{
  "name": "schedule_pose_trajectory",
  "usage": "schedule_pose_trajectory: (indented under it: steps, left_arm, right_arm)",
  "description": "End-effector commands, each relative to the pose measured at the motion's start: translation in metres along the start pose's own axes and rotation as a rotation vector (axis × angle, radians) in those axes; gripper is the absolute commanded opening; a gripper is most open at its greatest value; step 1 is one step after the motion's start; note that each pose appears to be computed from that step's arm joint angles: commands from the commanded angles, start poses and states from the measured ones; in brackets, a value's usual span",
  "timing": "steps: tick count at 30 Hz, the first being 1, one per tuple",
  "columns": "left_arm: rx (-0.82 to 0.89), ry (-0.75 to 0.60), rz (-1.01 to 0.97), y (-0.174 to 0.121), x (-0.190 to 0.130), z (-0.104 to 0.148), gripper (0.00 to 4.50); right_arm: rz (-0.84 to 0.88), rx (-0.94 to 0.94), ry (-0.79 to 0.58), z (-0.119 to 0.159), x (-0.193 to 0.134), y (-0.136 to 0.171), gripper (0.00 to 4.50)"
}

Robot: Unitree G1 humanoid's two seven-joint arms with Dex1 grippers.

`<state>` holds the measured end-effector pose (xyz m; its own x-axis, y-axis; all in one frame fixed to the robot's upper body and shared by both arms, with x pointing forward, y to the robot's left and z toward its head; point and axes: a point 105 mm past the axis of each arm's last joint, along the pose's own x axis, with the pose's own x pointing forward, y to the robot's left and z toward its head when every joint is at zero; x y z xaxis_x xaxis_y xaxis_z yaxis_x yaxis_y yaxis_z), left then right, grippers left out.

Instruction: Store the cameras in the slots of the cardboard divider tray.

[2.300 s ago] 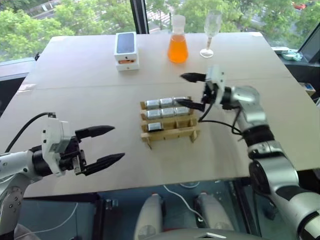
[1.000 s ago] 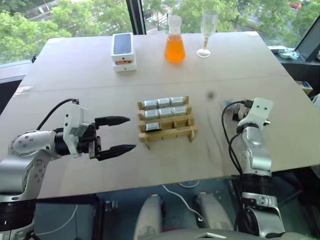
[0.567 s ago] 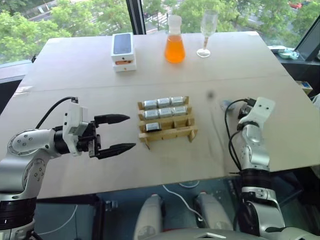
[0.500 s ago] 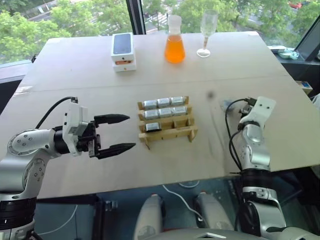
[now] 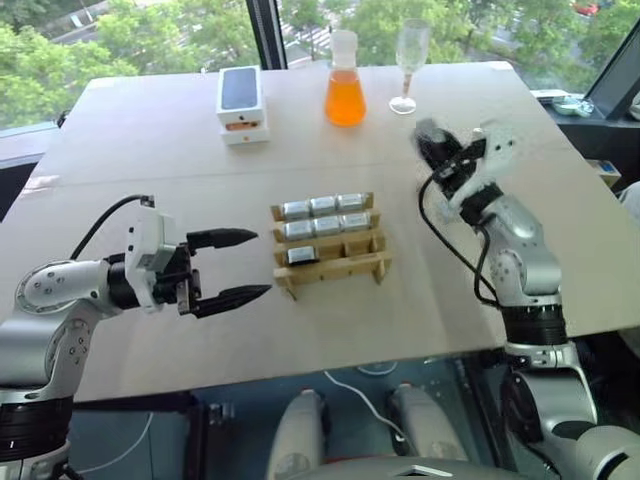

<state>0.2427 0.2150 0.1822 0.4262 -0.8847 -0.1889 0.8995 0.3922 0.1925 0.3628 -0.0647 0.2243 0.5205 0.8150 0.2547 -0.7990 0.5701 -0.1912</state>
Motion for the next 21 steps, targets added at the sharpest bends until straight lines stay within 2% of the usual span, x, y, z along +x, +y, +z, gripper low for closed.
schedule_pose_trajectory:
  steps: [1,7,11,21]
  left_arm:
    - [0.036,0.002,0.021,-0.005,-0.007,0.007,4.5]
    - [0.036,0.002,0.061,-0.01,-0.012,0.007,4.5]
    - [0.031,0.009,0.081,-0.014,-0.016,0.007,4.5]
    - [0.024,0.019,0.099,-0.015,-0.018,0.007,4.5]
  right_arm:
    - [0.389,-0.028,-0.031,0.009,0.009,0.036,0.82]
    - [0.78,-0.043,0.077,-0.019,0.018,0.065,0.82]
    - [0.901,-0.056,0.122,-0.034,0.024,0.074,0.82]
    - [0.918,-0.168,0.233,-0.059,0.034,0.071,0.82]
